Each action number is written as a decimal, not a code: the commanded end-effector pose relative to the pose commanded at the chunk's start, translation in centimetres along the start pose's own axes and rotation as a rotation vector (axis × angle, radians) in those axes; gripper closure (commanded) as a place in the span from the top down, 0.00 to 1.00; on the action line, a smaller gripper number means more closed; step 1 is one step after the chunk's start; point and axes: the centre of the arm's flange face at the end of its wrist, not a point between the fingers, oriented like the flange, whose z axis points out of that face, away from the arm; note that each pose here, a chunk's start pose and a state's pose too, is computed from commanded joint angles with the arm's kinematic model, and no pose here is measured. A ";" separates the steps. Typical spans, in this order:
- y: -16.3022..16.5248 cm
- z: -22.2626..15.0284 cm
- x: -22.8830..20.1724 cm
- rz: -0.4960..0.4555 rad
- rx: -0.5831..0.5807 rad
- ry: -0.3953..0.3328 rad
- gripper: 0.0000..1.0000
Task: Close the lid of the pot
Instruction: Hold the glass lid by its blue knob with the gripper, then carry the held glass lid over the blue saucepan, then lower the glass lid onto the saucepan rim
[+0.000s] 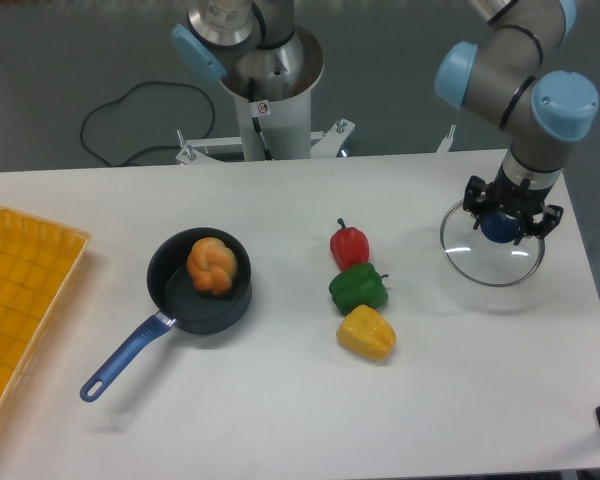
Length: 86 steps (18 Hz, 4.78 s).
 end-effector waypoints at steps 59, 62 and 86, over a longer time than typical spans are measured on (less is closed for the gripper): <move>-24.2 -0.6 39.3 0.029 0.007 -0.048 0.49; -24.5 0.0 39.9 0.038 0.002 -0.046 0.49; -26.3 0.9 41.4 0.027 0.025 -0.060 0.49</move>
